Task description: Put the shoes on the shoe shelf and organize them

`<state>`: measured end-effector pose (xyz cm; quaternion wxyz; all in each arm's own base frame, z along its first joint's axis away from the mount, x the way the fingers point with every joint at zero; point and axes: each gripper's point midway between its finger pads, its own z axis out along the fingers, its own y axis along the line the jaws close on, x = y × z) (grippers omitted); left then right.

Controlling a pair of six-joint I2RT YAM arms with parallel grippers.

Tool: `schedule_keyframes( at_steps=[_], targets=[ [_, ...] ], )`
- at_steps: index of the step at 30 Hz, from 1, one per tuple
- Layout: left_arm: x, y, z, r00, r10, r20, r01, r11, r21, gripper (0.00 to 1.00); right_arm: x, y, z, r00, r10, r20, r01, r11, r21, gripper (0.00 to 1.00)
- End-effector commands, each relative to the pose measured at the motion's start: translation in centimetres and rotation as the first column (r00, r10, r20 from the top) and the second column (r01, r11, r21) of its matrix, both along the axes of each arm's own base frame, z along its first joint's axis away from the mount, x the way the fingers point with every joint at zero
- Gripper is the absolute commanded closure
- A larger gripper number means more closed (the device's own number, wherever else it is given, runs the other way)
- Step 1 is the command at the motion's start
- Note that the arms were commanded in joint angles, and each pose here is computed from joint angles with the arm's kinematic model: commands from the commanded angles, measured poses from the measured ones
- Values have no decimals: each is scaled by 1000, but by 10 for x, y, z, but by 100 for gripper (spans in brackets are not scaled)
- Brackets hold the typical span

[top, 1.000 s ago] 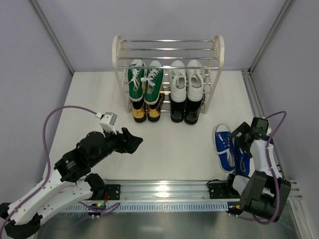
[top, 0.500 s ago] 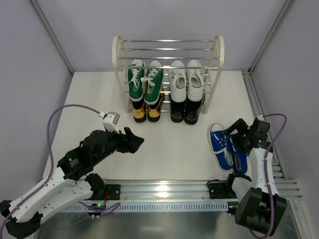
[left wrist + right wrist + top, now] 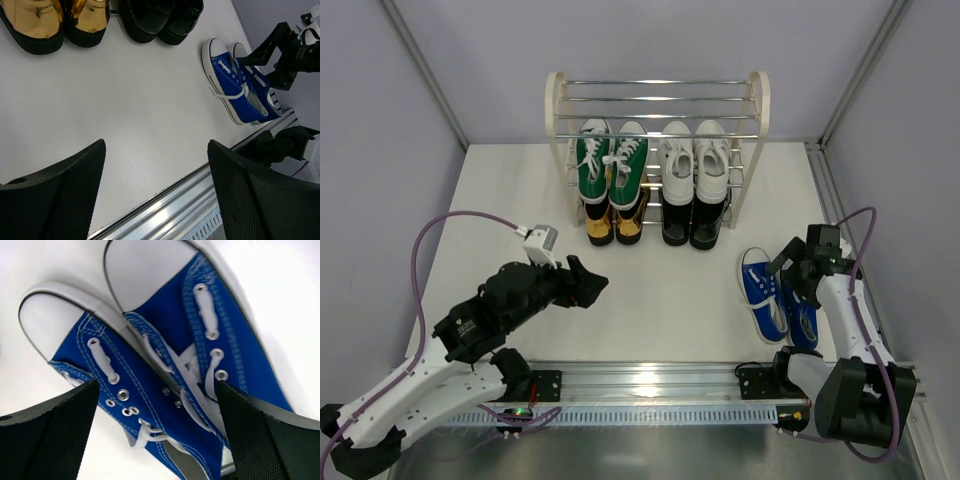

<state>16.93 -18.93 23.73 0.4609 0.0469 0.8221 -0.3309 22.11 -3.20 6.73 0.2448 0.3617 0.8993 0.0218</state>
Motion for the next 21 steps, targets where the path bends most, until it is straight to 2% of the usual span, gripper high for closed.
schedule_keyframes(
  at_steps=[1, 7, 12, 21],
  targets=[
    [0, 1, 3, 1000, 7, 12, -7, 1000, -22, 19, -11, -45, 36, 981, -194, 21, 194, 953, -231, 0],
    [1, -1, 1, 1000, 5, 13, -5, 1000, -21, 19, -13, -52, 52, 985, -174, 24, 173, 944, -282, 0],
    [1, 0, 1, 1000, 6, 17, -6, 1000, -16, 19, 6, -19, 47, 998, 15, 67, -5, 989, -150, 0],
    [1, -1, 0, 1000, -1, 20, 1, 1000, -17, 19, 23, 8, 42, 973, 212, 93, -207, 976, -62, 0]
  ],
)
